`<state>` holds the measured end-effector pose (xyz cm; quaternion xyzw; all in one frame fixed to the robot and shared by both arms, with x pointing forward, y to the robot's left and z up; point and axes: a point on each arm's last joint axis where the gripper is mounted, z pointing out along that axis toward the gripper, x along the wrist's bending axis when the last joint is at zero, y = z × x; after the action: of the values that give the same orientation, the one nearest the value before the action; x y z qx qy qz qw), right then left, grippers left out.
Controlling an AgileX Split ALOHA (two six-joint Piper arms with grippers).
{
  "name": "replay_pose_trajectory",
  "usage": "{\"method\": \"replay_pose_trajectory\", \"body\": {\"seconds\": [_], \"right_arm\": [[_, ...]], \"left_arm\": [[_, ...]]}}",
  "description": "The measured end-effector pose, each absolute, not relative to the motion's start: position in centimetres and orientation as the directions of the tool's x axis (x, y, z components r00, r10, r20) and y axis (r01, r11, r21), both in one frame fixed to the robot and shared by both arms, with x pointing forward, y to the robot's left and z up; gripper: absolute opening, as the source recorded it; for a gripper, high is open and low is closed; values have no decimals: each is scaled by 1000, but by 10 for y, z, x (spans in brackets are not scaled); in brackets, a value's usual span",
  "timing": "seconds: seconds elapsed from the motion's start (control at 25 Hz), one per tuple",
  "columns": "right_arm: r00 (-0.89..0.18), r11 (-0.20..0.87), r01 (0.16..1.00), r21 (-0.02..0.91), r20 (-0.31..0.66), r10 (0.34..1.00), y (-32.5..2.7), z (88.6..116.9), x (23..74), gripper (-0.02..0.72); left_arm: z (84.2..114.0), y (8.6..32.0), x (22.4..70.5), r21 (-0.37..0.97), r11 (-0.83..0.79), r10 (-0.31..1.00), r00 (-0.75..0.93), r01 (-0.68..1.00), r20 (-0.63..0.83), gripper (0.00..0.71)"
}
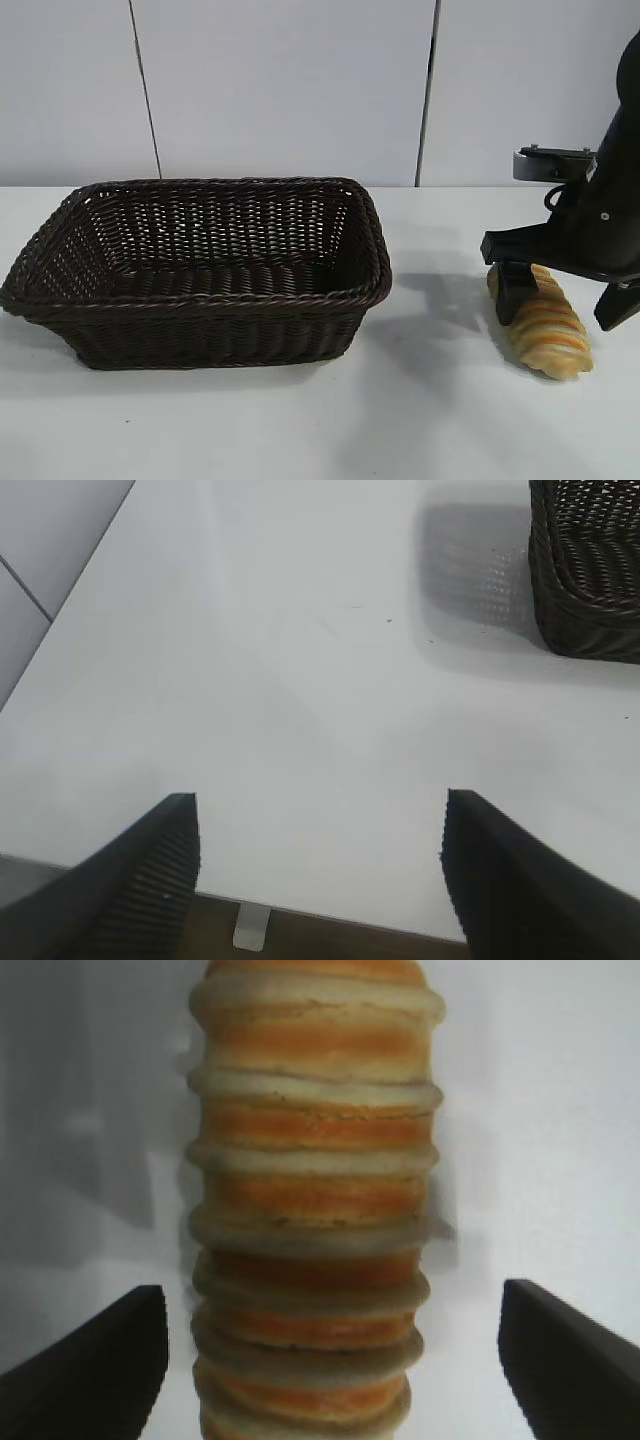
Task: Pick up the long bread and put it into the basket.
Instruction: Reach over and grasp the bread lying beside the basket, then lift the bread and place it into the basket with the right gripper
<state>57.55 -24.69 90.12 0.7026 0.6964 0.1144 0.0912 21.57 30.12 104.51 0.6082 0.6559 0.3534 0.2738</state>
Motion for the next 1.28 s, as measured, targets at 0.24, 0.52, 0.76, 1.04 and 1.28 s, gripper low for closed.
{"method": "replay_pose_trajectory", "body": {"seconds": [0.24, 0.52, 0.76, 1.04, 1.28], "right_arm": [[14, -26, 957, 288, 44, 999, -246, 904, 579, 108], [6, -12, 957, 290, 21, 1000, -244, 968, 600, 106], [-19, 21, 926, 376, -10, 1000, -245, 1068, 613, 106], [-37, 21, 918, 395, 31, 999, -239, 1106, 614, 103], [-228, 156, 883, 443, 114, 967, -169, 1111, 602, 103]], "left_arm": [[1045, 301, 216, 797, 10, 991, -110, 604, 71, 498], [1045, 301, 216, 797, 10, 991, -110, 604, 71, 498], [1045, 301, 216, 797, 10, 991, -110, 604, 71, 498], [1045, 301, 216, 797, 10, 991, -110, 604, 71, 498], [1045, 301, 216, 797, 10, 991, -111, 604, 71, 498]]}}
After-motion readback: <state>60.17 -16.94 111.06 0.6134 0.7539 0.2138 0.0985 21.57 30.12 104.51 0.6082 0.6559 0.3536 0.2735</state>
